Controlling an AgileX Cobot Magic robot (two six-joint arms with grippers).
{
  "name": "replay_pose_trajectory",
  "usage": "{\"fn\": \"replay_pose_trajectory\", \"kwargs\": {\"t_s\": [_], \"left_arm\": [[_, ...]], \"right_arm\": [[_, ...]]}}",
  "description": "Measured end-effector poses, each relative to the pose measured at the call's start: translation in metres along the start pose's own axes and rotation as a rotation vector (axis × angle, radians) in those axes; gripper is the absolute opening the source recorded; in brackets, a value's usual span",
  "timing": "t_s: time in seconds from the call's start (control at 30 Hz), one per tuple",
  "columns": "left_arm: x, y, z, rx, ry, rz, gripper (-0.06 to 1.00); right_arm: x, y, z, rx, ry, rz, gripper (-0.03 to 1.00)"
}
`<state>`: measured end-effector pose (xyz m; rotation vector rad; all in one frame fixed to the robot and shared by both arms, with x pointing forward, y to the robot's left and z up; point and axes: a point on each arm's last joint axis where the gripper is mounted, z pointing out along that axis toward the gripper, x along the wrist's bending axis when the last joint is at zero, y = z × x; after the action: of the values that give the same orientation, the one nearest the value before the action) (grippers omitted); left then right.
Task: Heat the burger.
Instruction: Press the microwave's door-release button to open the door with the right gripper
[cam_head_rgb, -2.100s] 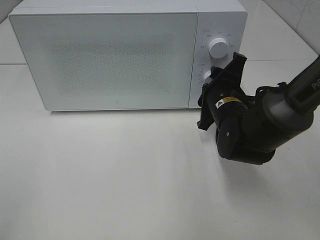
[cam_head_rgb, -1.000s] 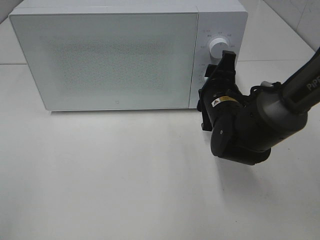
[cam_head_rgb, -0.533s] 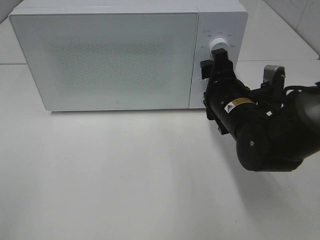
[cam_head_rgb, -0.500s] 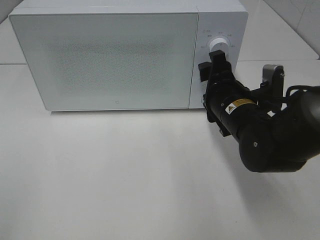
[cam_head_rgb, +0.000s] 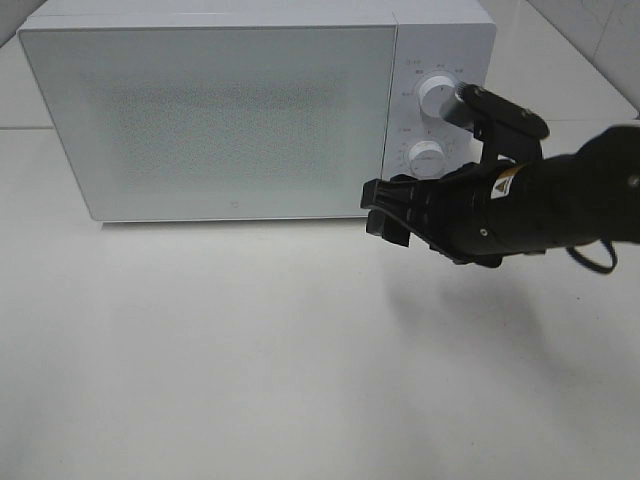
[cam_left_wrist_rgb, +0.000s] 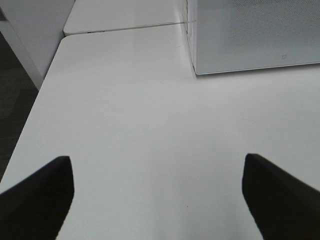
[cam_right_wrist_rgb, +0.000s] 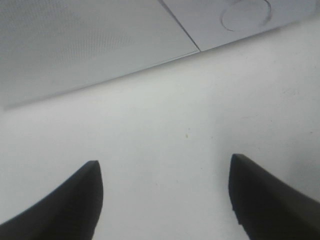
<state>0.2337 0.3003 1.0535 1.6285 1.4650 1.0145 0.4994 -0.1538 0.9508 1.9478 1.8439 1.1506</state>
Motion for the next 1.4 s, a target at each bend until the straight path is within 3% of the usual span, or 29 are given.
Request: {"fn": "replay_pose_trajectory", "kwargs": {"t_s": [0.07,0.27,0.67,0.87,0.93,1.2,1.4], "left_arm": [[0.000,0.000,0.000,0.000,0.000,0.000,0.83],[0.000,0.000,0.000,0.000,0.000,0.000,0.83],[0.000,0.000,0.000,0.000,0.000,0.000,0.83],[0.000,0.000,0.000,0.000,0.000,0.000,0.83],[0.000,0.000,0.000,0.000,0.000,0.000,0.83],[0.000,0.000,0.000,0.000,0.000,0.000,0.83],[0.000,0.000,0.000,0.000,0.000,0.000,0.83]], "right_arm": [[0.007,0.012,-0.015,0.081,-0.005,-0.200,0.70],[0.012,0.026,-0.050,0.207,-0.066,-0.408,0.70],[0.012,0.033,-0.126,0.237,-0.099,-0.441,0.70],[0.005,0.023,-0.163,0.304,-0.129,-0.447,0.70],[0.004,0.022,-0.168,0.300,-0.128,-0.448,0.70],[-0.026,-0.025,-0.230,0.123,-0.068,-0.479,0.70],[-0.044,-0.048,-0.249,0.032,-0.069,-0.436,0.70]]}}
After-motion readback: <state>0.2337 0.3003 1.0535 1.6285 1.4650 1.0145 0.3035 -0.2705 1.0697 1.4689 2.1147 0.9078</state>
